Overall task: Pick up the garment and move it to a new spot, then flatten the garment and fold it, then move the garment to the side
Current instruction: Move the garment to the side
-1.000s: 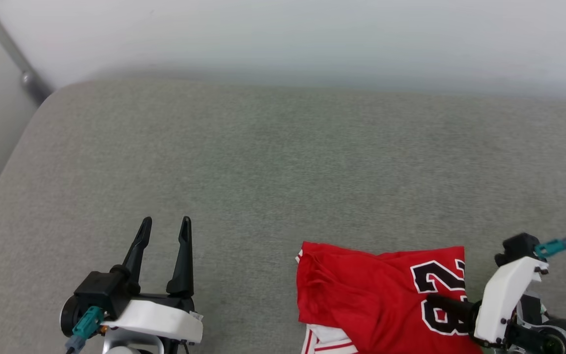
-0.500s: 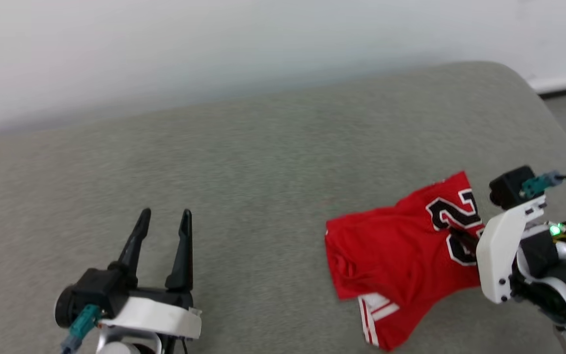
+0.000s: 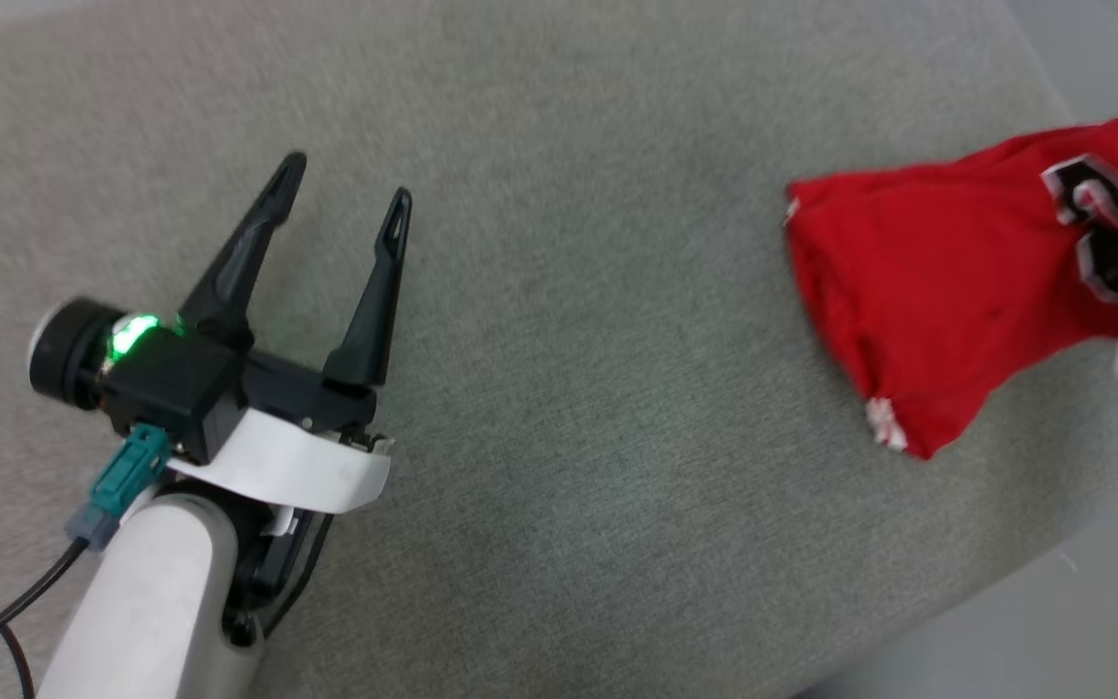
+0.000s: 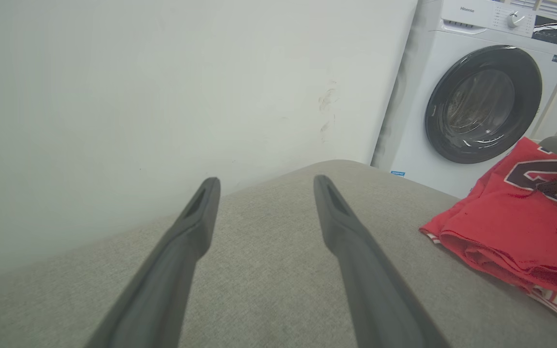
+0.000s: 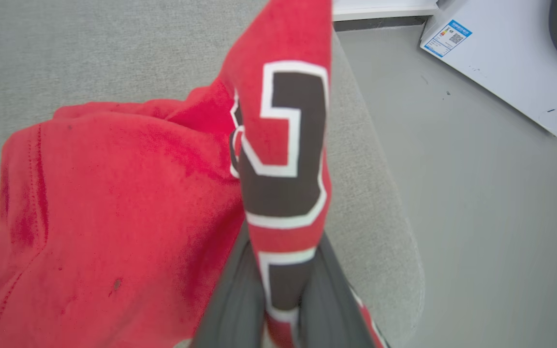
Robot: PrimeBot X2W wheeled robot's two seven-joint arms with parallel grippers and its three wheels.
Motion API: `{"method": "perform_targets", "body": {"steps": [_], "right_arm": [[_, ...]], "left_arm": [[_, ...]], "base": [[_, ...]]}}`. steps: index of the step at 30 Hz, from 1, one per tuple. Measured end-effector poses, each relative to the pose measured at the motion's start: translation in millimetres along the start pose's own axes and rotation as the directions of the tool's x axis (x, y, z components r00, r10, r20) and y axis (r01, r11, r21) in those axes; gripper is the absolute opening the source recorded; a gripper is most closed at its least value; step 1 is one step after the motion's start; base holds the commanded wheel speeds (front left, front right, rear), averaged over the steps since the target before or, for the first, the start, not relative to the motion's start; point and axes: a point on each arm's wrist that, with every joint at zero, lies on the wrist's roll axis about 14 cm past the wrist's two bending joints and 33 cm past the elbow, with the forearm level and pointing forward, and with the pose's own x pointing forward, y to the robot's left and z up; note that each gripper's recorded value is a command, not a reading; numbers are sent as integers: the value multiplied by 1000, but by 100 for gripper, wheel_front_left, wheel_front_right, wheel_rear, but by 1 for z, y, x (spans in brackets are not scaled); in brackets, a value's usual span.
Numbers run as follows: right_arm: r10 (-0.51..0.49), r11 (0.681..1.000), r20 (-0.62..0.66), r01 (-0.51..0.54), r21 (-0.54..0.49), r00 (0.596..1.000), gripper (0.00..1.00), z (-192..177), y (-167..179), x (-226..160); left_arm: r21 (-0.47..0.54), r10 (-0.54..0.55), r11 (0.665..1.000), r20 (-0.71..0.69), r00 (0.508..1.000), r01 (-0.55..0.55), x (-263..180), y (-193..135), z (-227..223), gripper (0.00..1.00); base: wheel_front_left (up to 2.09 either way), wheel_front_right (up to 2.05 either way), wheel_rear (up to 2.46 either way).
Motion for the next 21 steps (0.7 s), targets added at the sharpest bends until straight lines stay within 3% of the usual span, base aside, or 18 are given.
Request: {"method": "perform_targets", "body": {"steps": [9, 10, 11, 12, 16, 21], "right_arm": [[-208, 977, 19, 208, -52, 978, 0, 11, -54, 55], [-218, 974, 12, 218, -56, 976, 13, 8, -55, 61], [-227, 972, 1, 226, -62, 974, 45, 2, -56, 67], [-229, 972, -1, 229, -59, 973, 100, -3, -53, 73], [-243, 968, 29, 245, -58, 970, 100, -14, -48, 85], [-288, 953, 147, 298, -55, 946, 100, 2, -66, 67]], "left_arm": [[-80, -33, 996, -38, 999, 30, 20, 20, -62, 100], [-86, -35, 996, -44, 998, 31, 20, 21, -68, 100], [-90, -34, 995, -53, 998, 29, 20, 23, -75, 100], [-95, -33, 995, -61, 998, 27, 19, 25, -81, 100], [-104, -25, 994, -63, 998, 19, 18, 29, -87, 100], [-106, -5, 994, -68, 998, -3, 10, 26, -80, 100]], "base": [[0, 0, 0], [0, 0, 0], [0, 0, 0], [0, 0, 0], [0, 0, 0], [0, 0, 0]]}}
